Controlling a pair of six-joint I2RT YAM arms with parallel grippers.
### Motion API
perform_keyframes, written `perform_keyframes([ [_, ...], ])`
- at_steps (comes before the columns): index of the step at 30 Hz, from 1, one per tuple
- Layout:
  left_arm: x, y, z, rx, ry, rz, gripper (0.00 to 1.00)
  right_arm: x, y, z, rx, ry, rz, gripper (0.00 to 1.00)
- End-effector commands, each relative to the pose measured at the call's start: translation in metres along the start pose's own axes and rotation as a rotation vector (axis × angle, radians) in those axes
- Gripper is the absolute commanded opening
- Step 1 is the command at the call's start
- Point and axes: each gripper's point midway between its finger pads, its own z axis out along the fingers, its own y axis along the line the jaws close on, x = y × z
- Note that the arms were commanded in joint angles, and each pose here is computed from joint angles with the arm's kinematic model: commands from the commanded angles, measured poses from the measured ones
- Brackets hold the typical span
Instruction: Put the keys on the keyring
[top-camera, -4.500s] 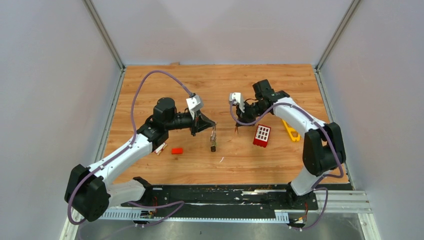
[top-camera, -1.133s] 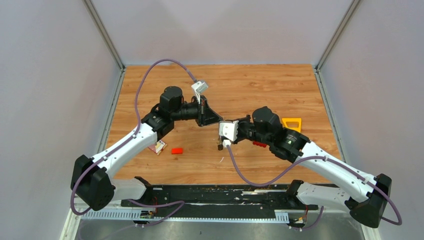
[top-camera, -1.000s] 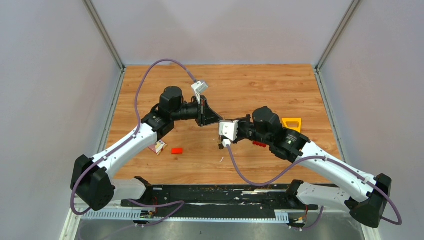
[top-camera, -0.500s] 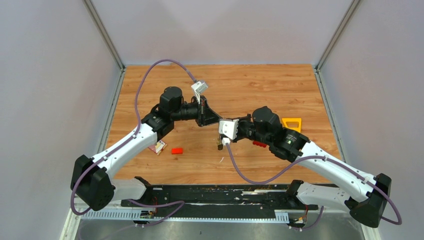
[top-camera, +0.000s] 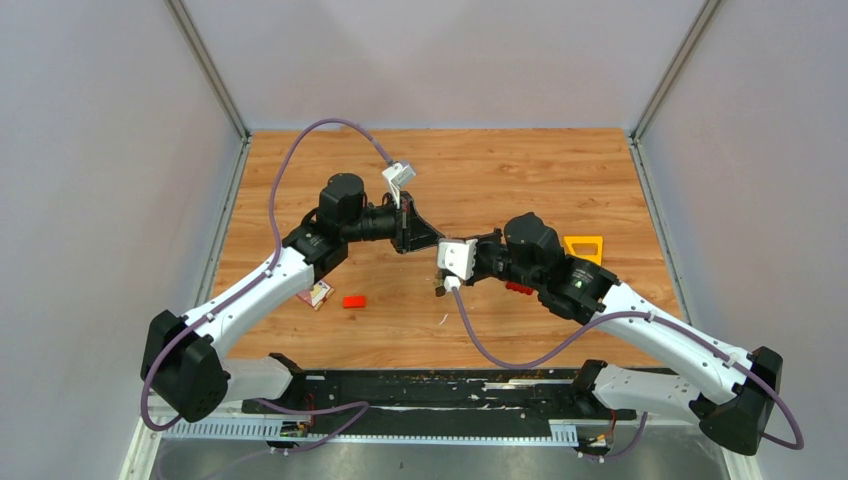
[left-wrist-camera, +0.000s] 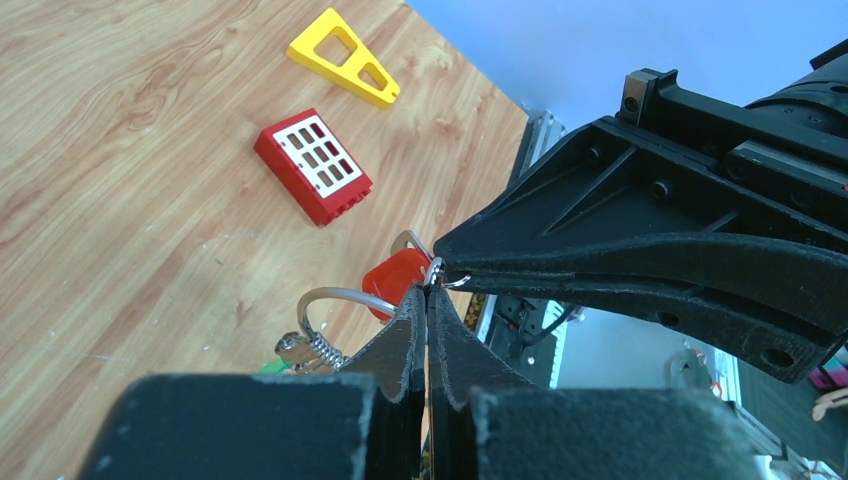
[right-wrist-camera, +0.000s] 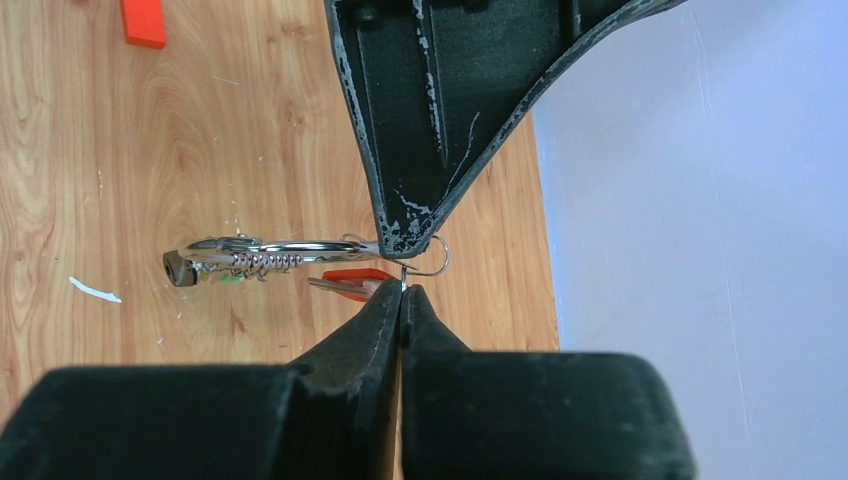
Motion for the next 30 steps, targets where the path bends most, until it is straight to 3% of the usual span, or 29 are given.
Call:
perform_keyframes([
  [1,-0.017,-0.02,-0.006,0.053,-0.057,0.055,0.0,-0.014,-0.006,-0.001,0.008,-0.045,-0.009,0.0],
  [30,-0.014,-0.02,-0.003,0.063,-0.049,0.056,0.0,-0.019,-0.019,-0.002,0.06,-0.041,0.027,0.0],
])
